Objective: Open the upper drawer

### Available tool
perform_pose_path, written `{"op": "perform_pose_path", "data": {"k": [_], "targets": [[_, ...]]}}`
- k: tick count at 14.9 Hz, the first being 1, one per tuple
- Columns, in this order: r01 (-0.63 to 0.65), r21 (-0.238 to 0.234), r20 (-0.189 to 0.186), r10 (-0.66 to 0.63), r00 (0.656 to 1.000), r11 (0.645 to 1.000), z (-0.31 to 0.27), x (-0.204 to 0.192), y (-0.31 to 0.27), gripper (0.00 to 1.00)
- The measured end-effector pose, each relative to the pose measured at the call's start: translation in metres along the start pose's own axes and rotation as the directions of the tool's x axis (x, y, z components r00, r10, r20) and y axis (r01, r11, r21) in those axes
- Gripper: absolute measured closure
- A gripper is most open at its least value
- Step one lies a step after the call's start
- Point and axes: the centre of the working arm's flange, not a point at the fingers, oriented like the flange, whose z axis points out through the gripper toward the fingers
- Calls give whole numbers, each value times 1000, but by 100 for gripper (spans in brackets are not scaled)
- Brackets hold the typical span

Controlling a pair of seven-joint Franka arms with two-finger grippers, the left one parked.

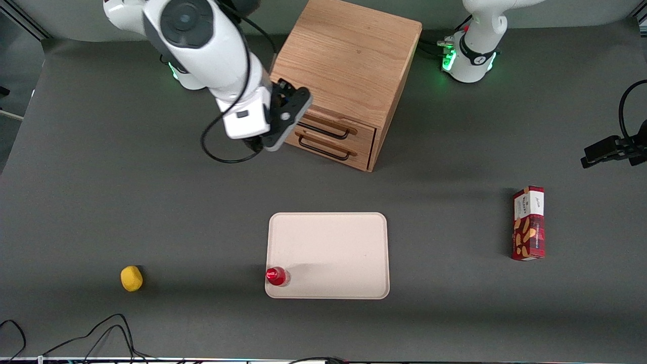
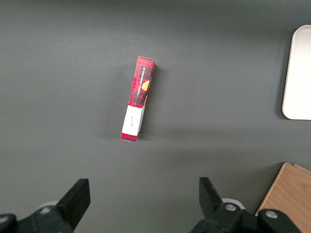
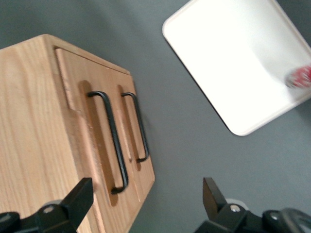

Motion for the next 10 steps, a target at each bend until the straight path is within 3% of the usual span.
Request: {"op": "perform_pose_path", "data": {"k": [7,10], "targets": [[78,24,5,-78,997,997,11,12,-23,0],[102,39,35,-104,994,994,30,13,-20,0]]}}
